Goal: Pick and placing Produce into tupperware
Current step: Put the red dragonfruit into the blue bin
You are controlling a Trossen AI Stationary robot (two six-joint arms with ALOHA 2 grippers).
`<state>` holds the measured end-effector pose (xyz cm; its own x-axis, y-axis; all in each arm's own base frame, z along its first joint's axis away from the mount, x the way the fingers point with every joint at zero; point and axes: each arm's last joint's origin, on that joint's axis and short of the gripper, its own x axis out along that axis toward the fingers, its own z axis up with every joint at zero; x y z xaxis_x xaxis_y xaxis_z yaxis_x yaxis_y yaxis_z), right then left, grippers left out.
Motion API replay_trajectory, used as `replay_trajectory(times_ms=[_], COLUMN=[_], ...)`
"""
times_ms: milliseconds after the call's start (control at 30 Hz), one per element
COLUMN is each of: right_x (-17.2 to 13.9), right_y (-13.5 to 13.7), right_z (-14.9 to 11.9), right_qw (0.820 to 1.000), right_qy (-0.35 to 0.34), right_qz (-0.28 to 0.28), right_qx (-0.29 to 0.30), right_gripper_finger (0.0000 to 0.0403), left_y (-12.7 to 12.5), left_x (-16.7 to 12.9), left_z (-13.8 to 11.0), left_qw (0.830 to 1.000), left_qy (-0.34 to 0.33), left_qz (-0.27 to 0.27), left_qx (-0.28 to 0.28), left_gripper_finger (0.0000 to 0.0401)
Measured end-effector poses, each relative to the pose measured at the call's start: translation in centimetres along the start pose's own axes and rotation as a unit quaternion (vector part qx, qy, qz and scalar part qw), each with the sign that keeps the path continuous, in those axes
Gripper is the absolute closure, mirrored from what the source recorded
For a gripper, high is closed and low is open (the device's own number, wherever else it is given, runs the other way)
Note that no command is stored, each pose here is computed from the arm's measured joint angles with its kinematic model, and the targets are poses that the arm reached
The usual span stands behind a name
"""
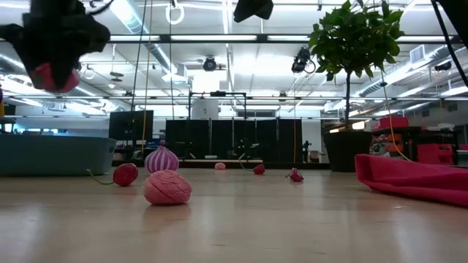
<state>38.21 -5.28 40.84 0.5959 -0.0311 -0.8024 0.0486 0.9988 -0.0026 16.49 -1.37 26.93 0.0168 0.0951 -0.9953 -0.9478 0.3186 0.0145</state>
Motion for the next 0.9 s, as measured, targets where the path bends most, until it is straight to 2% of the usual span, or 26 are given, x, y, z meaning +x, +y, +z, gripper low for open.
replay_trajectory(times_ms=[300,467,600,900], right_x=[0.0,0.0,0.0,0.0], right_y=[0.0,0.0,0.0,0.0], right_z=[0.0,0.0,0.1,0.2], right_qw=[0.999,0.999,0.999,0.999], right_qy=[-0.002,-0.002,-0.006,-0.011], right_qz=[0.0,0.0,0.0,0.0], right_qx=[0.034,0.038,0.04,0.042], right_gripper_finger=[0.0315,0.0315,0.0315,0.0315], left_y=[1.9,2.1,2.4,4.0], left_x=[4.0,6.4,7.9,10.2], left_z=[2.9,3.9,4.3,4.2], left_qw=[1.0,0.999,0.998,0.997], left_qy=[0.018,0.02,0.026,0.047], left_qz=[0.012,-0.022,-0.043,-0.015], left_qx=[0.015,0.022,0.037,0.062], left_gripper_finger=[0.0171,0.0175,0.0172,0.0146])
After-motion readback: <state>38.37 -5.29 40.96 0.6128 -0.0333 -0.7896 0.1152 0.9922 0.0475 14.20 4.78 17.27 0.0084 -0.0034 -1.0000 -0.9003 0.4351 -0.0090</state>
